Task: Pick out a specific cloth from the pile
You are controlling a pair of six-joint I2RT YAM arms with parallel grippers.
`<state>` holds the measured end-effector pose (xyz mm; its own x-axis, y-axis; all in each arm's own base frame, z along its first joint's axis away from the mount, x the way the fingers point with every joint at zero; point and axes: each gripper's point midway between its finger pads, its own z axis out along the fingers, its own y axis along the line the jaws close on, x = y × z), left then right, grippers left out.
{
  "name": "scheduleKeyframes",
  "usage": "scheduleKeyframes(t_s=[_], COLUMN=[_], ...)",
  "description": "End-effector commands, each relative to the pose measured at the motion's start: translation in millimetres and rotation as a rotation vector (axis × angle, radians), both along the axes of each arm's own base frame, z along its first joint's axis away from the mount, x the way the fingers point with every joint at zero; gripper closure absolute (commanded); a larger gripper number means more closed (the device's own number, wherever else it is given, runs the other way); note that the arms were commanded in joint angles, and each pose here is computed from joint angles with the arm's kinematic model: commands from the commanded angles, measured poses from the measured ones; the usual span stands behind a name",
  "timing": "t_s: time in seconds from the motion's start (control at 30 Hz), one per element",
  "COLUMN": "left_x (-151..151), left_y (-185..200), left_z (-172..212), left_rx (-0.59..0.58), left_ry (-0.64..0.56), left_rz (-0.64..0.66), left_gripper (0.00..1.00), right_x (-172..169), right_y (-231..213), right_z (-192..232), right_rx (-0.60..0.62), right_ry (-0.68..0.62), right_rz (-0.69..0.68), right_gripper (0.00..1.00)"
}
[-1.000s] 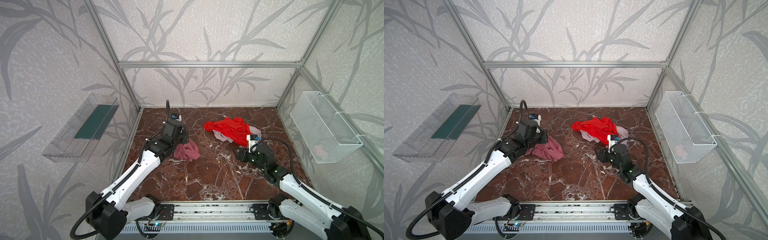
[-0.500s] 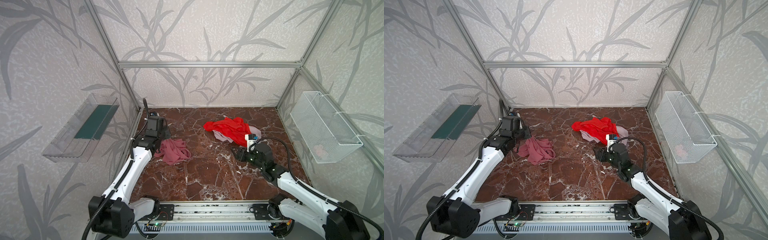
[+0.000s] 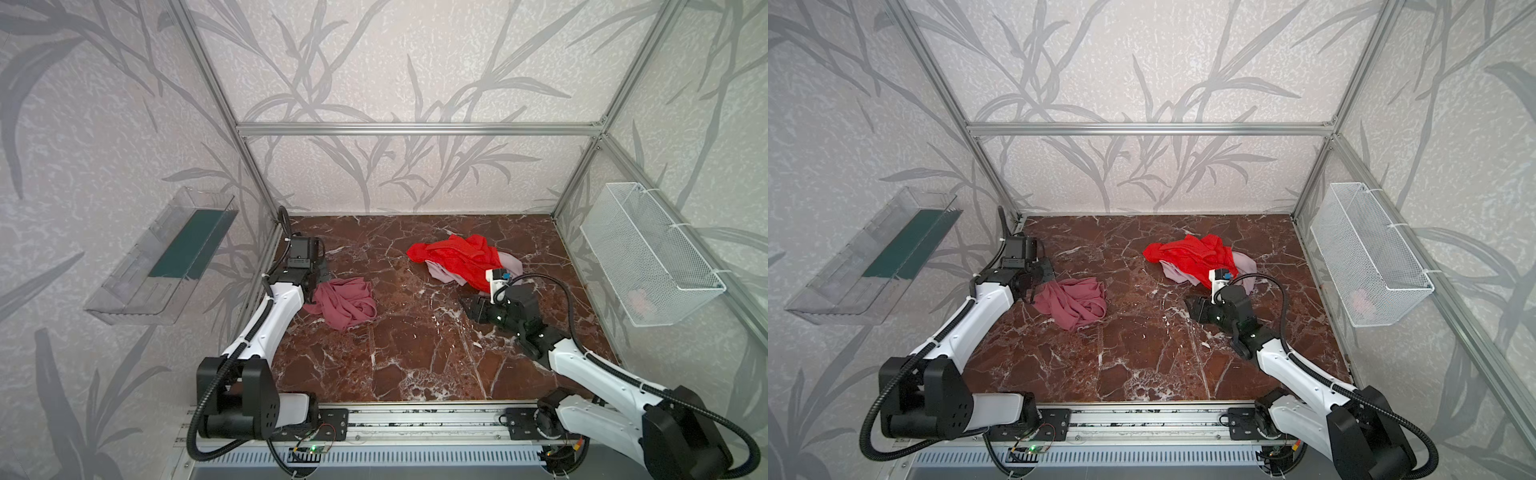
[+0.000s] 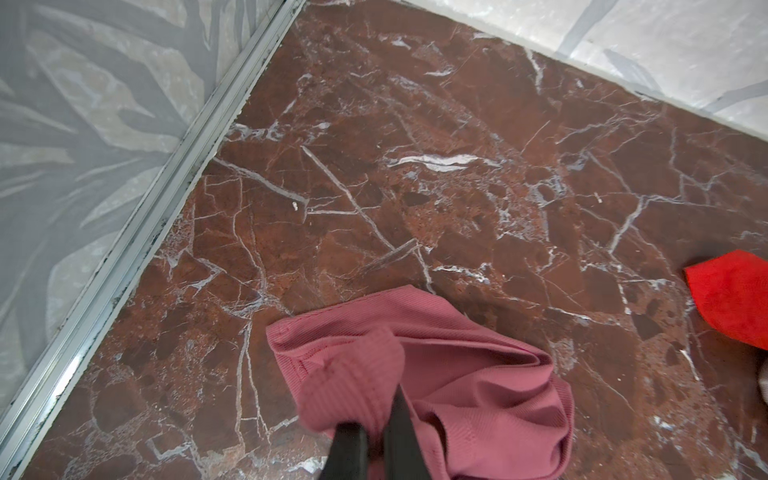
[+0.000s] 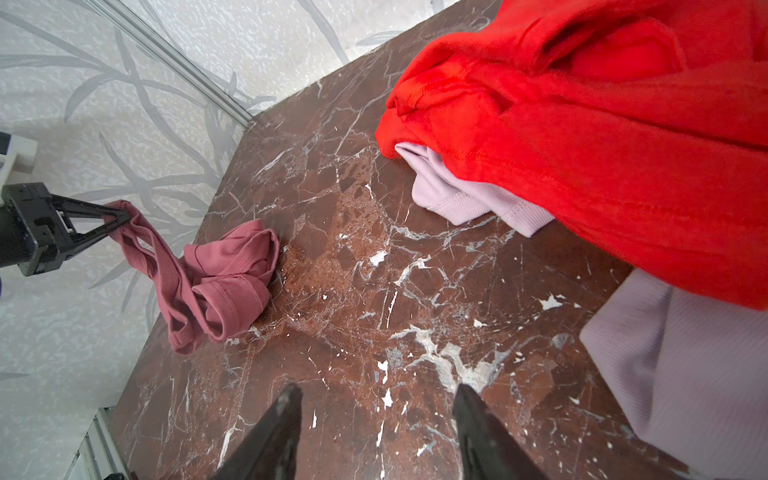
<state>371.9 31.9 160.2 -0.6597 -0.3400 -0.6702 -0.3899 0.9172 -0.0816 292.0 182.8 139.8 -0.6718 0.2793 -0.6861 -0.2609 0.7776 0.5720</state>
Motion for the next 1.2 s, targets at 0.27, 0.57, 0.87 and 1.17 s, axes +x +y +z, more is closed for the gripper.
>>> scheduleKeyframes(t_s=[0.27, 0.57, 0.87, 1.17], left_x=[0.9, -31.8, -57.9, -64.4], left_y=[-16.2, -60.4, -141.6, -171.6], left_z=[-7.8, 6.7, -18.7, -59.1], left_rx=[-0.128, -0.154, -0.177, -0.170], left_ry=[-0.033, -0.060, -0.006, 0.092], left_rz=[-0.016, -0.125, -0.371, -0.444], left_gripper=[0.57, 0.56, 0.59, 0.56], right_x=[12.1, 11.7, 4.7, -2.3], right_y=[8.7, 11.3, 11.8, 7.1], right_z=[20.0, 18.4, 18.4, 18.8], right_rx=[0.019, 0.035, 0.047, 0.042], right_ry=[-0.051, -0.042, -0.030, -0.028], right_rz=[0.026, 0.033, 0.046, 0.041], right_gripper=[0.41, 0.41, 0.41, 0.41])
